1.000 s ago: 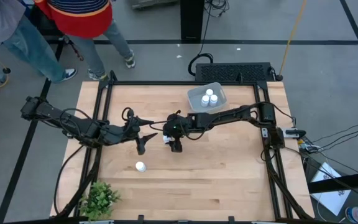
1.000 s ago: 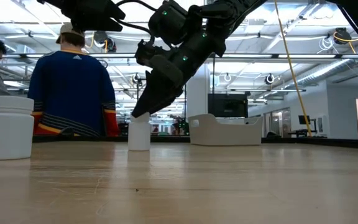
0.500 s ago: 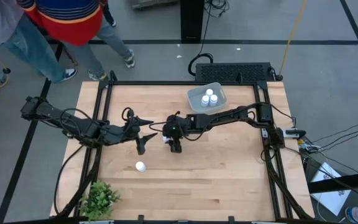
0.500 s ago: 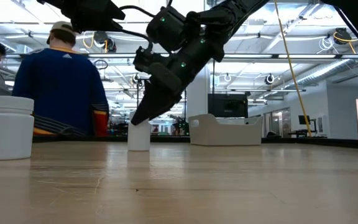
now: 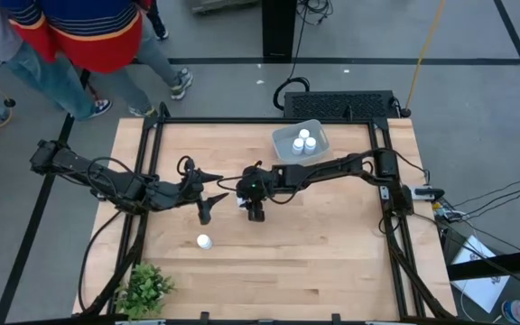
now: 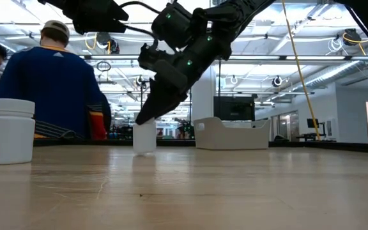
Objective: Pick and place pill bottles into a basket
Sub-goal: Put the white medicine bottle into the gray bin
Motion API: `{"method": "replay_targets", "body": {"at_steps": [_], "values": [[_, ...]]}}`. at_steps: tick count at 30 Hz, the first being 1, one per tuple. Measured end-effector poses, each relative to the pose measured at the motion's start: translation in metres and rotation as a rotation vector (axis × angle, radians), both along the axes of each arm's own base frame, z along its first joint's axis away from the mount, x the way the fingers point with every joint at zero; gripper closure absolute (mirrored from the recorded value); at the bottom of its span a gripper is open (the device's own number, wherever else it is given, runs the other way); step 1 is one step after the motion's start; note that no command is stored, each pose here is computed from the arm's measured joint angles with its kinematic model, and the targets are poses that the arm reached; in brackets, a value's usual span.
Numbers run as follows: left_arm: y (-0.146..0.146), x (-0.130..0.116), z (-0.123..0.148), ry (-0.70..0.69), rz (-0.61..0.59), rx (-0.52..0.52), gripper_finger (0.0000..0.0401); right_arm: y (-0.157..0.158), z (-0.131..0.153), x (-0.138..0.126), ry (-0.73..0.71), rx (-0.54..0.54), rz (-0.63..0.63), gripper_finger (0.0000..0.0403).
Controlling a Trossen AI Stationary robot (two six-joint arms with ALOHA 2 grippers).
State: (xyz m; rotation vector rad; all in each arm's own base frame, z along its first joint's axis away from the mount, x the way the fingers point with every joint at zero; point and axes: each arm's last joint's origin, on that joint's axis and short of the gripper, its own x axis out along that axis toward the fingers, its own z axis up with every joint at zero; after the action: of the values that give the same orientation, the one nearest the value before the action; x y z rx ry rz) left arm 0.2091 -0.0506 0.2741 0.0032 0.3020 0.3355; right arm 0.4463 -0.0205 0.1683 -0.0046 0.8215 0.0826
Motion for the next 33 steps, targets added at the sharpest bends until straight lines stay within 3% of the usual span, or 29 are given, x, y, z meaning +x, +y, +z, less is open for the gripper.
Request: {"method": "replay_targets", "body": {"at_steps": [15,29,33], "values": [[0.0,0.0,0.0,0.005,0.0,0.001,0.0144,-0.027,0.056,-0.029,0.005,-0.096,-0.078,0.025],[0.0,0.0,0.0,0.006,-0.003,0.008,0.0144,-0.096,0.155,-0.103,-0.141,-0.185,-0.293,0.025],[0.0,0.0,0.0,0.005,-0.003,0.009,0.0144,-0.116,0.172,-0.122,-0.178,-0.222,-0.371,0.025]]}}
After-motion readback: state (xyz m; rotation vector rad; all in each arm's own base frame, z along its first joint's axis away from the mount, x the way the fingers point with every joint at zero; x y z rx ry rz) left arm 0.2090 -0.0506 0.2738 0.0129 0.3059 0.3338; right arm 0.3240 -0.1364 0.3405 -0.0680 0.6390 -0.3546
